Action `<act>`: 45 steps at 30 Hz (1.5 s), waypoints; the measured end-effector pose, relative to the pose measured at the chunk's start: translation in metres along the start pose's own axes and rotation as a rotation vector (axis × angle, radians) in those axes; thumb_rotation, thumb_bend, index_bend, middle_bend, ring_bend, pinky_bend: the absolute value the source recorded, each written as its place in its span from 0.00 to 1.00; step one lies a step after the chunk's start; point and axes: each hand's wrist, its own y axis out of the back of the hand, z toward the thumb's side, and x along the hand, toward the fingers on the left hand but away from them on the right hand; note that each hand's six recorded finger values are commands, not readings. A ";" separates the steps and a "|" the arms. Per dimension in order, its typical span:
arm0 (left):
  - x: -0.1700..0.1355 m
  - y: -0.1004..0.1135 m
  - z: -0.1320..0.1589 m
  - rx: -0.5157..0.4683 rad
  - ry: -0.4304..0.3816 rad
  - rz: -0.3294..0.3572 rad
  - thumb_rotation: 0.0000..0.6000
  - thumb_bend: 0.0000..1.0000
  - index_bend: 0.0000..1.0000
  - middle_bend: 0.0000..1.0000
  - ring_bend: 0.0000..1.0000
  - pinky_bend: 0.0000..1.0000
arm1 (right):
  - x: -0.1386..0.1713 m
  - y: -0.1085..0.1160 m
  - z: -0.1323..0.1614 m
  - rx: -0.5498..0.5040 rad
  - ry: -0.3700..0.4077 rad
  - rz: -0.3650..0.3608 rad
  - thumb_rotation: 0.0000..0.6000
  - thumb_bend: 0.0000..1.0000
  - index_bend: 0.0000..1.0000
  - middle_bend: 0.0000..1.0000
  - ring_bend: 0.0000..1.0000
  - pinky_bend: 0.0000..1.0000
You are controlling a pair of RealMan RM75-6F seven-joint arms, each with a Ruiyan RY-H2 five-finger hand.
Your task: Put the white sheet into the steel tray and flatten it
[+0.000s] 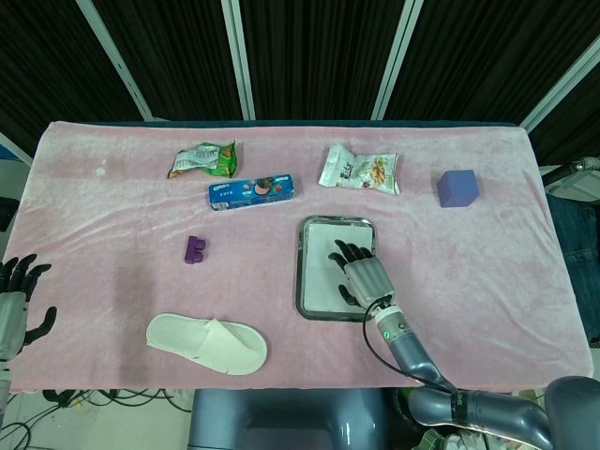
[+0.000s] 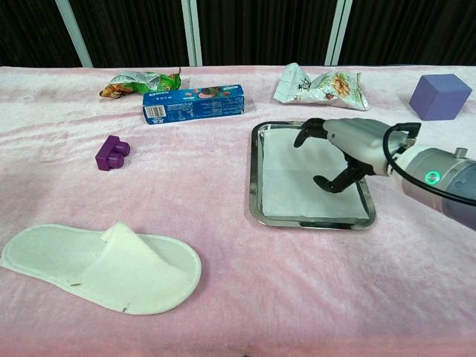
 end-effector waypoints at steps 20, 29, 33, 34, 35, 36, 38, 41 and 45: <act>0.000 -0.002 -0.002 0.005 0.000 -0.008 1.00 0.38 0.19 0.06 0.00 0.00 | -0.012 -0.014 0.000 0.027 0.016 0.066 1.00 0.33 0.26 0.10 0.12 0.18; 0.001 -0.001 -0.002 0.003 0.005 -0.005 1.00 0.38 0.19 0.06 0.00 0.00 | -0.015 -0.022 -0.002 0.058 0.031 0.105 1.00 0.33 0.29 0.10 0.12 0.18; 0.000 -0.001 -0.002 0.004 0.006 -0.007 1.00 0.38 0.19 0.06 0.00 0.00 | -0.016 -0.022 -0.002 0.062 0.036 0.107 1.00 0.33 0.29 0.10 0.12 0.18; 0.000 -0.001 -0.002 0.004 0.005 -0.008 1.00 0.38 0.19 0.06 0.00 0.00 | -0.016 -0.022 -0.003 0.065 0.037 0.109 1.00 0.33 0.29 0.10 0.12 0.18; 0.000 -0.001 -0.002 0.004 0.005 -0.008 1.00 0.38 0.19 0.06 0.00 0.00 | -0.016 -0.023 -0.004 0.069 0.038 0.111 1.00 0.33 0.29 0.10 0.12 0.18; 0.000 -0.001 -0.002 0.004 0.005 -0.008 1.00 0.38 0.19 0.06 0.00 0.00 | -0.017 -0.023 -0.005 0.072 0.039 0.112 1.00 0.33 0.29 0.10 0.12 0.18; 0.000 -0.001 -0.002 0.004 0.005 -0.009 1.00 0.38 0.19 0.06 0.00 0.00 | -0.017 -0.022 -0.005 0.075 0.042 0.114 1.00 0.33 0.29 0.10 0.12 0.18; 0.000 -0.001 -0.002 0.003 0.004 -0.009 1.00 0.38 0.19 0.06 0.00 0.00 | -0.017 -0.021 -0.006 0.081 0.053 0.115 1.00 0.33 0.29 0.10 0.12 0.18; 0.000 -0.001 -0.002 0.004 0.005 -0.009 1.00 0.38 0.19 0.06 0.00 0.00 | -0.017 -0.018 -0.009 0.096 0.067 0.116 1.00 0.33 0.29 0.10 0.12 0.18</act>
